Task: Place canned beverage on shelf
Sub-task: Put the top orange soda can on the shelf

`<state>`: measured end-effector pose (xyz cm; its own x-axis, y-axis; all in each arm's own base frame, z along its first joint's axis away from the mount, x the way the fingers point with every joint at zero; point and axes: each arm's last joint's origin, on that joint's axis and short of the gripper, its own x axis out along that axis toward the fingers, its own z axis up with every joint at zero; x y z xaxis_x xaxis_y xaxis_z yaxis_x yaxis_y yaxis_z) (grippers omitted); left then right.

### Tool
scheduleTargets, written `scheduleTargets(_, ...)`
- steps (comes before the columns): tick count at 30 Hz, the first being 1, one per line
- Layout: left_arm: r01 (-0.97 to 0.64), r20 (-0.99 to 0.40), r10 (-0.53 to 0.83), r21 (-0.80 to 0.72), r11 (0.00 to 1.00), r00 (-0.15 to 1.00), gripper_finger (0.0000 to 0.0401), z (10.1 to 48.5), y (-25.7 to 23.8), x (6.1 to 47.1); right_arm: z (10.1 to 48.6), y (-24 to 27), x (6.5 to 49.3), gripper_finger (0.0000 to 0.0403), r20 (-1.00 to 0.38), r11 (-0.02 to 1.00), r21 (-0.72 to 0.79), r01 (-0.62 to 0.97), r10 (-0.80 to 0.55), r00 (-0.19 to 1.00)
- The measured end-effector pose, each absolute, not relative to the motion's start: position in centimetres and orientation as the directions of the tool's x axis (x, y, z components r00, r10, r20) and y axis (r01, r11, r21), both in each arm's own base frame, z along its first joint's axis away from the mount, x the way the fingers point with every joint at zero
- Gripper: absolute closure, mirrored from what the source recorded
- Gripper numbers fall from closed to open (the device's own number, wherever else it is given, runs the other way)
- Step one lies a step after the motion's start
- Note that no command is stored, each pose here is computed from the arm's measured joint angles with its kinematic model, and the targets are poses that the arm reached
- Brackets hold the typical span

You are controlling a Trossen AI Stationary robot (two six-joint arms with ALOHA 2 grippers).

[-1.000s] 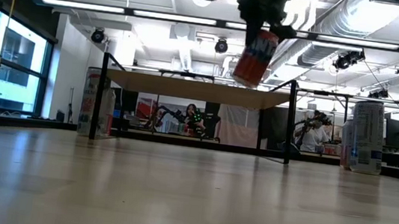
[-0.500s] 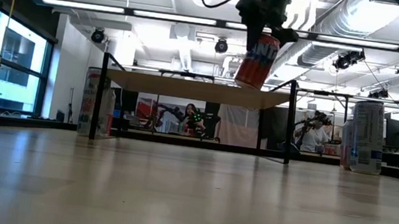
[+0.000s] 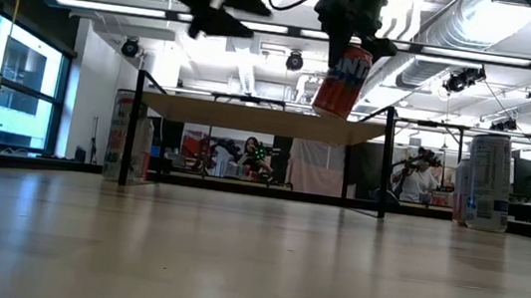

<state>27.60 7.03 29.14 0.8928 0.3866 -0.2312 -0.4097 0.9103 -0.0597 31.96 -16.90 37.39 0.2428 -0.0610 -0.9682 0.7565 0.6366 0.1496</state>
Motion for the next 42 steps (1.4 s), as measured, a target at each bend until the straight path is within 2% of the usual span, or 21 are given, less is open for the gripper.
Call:
scheduleTargets(3, -0.466, -0.259, 0.456, 0.024, 0.884, 0.851, 0.0197, 28.3, 9.0, 29.8, 37.4, -16.9, 32.0, 0.0123, -0.968, 0.639, 0.149, 0.755, -0.06, 0.242)
scheduleTargets(5, -0.494, -0.259, 0.484, 0.033, 0.869, 0.836, 0.0254, 27.5, 10.4, 31.0, 37.4, -16.9, 32.0, 0.0123, -0.968, 0.639, 0.149, 0.754, -0.06, 0.242)
scheduleTargets(8, -0.512, -0.241, 0.495, -0.009, 0.859, 0.835, 0.0359, 26.4, 12.4, 32.3, 37.4, -16.9, 32.0, 0.0123, -0.968, 0.64, 0.149, 0.754, -0.06, 0.242)
scheduleTargets(10, -0.508, -0.236, 0.482, -0.065, 0.859, 0.844, 0.0386, 25.5, 13.4, 33.0, 37.4, -16.9, 32.0, 0.0123, -0.968, 0.639, 0.149, 0.754, -0.06, 0.242)
scheduleTargets(17, -0.417, -0.222, 0.388, -0.1, 0.904, 0.894, 0.04, 23.7, 14.3, 36.0, 37.4, -16.9, 32.0, 0.0123, -0.968, 0.632, 0.151, 0.761, -0.06, 0.242)
scheduleTargets(23, -0.399, -0.222, 0.372, -0.091, 0.913, 0.901, 0.0401, 23.0, 14.3, 38.0, 37.3, -16.8, 31.9, 0.0123, -0.971, 0.624, 0.143, 0.768, -0.063, 0.232)
scheduleTargets(34, -0.401, -0.218, 0.374, -0.091, 0.912, 0.901, 0.0401, 23.0, 14.4, 38.2, 37.4, -16.9, 31.9, 0.0123, -0.97, 0.623, 0.128, 0.771, -0.084, 0.228)
scheduleTargets(42, -0.396, -0.222, 0.369, -0.092, 0.914, 0.903, 0.0401, 22.9, 14.3, 38.3, 37.4, -17.0, 32.0, 0.005, -0.966, 0.623, 0.125, 0.772, -0.1, 0.237)
